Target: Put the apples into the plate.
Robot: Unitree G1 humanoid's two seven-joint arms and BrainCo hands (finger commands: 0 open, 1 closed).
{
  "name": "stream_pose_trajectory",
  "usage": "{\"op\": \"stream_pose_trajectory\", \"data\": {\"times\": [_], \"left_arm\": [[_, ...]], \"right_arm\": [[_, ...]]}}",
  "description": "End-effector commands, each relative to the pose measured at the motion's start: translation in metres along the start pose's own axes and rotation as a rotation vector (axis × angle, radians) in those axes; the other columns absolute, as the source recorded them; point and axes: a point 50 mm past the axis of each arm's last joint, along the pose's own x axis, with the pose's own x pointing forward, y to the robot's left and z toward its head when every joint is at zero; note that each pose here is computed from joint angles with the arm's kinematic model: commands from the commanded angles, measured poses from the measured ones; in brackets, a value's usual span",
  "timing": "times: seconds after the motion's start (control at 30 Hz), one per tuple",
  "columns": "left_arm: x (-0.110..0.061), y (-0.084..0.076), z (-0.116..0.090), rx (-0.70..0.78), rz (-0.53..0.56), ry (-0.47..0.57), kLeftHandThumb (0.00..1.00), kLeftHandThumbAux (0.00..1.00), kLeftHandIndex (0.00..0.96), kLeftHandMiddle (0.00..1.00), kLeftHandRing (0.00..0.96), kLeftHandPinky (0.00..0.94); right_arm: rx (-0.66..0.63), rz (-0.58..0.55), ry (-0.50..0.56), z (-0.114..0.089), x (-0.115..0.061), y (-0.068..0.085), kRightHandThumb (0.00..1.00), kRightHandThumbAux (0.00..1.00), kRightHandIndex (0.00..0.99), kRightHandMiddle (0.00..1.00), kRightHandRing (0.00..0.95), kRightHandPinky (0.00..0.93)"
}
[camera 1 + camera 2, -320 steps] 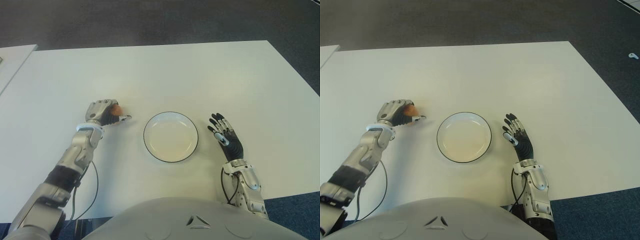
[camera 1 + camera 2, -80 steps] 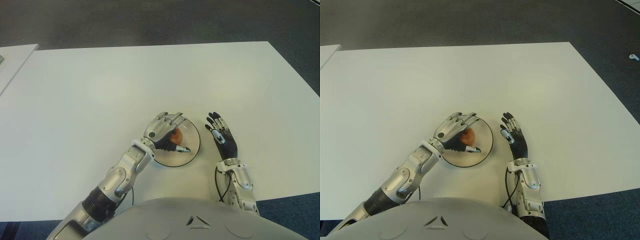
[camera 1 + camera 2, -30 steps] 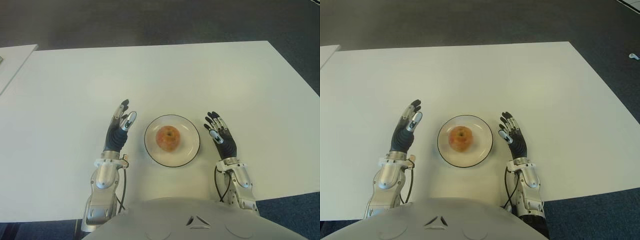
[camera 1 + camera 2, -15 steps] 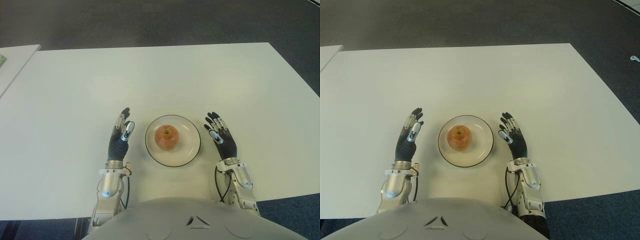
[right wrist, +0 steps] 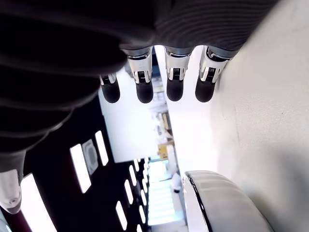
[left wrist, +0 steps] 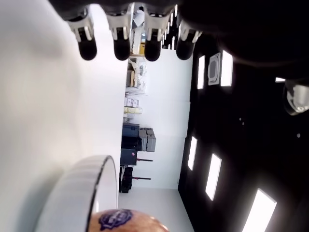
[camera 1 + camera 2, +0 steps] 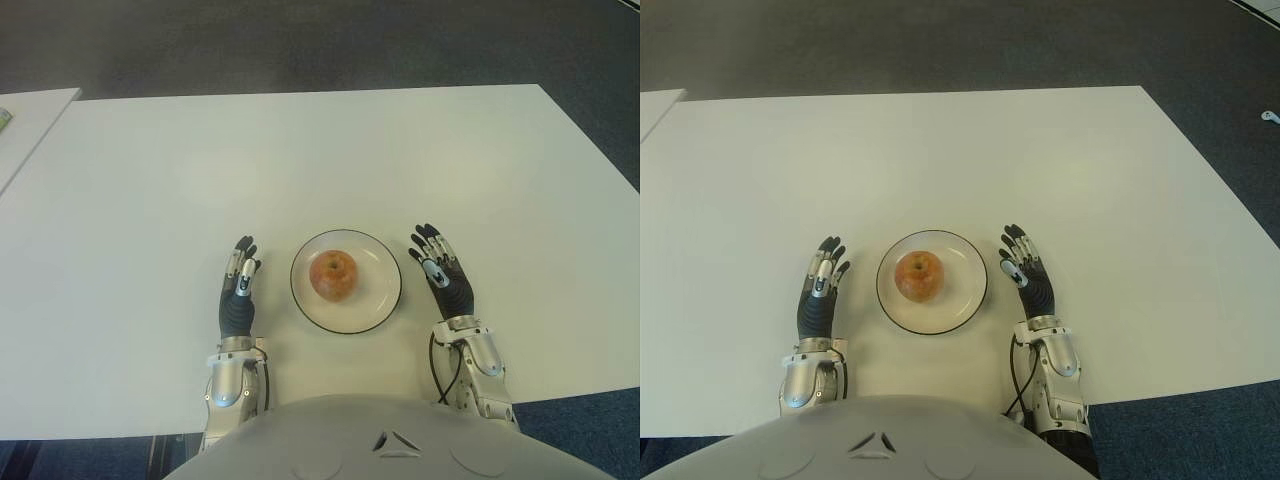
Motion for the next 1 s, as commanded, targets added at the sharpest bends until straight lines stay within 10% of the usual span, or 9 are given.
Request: {"op": "stream_pose_trajectory", "data": {"times": [0.03, 1.0], "left_arm": [[-0.001, -0.012, -0.011, -0.102, -0.006, 0.019, 0.010, 0.261, 0.000, 0.000, 0.000, 0.000], [-0.008, -0.023, -0.037, 0.069, 0.016, 0.017, 0.000, 0.234, 0.000, 0.000, 0.000, 0.000]], "right_arm": [[0.012, -0.034, 0.207, -0.031, -0.020, -0.007, 0.132, 0.561, 0.000, 0.000, 0.000, 0.000], [0.016, -0.006, 0.179, -0.029, -0.019, -0.004, 0.105, 0.508, 0.000, 0.000, 0.000, 0.024]]}}
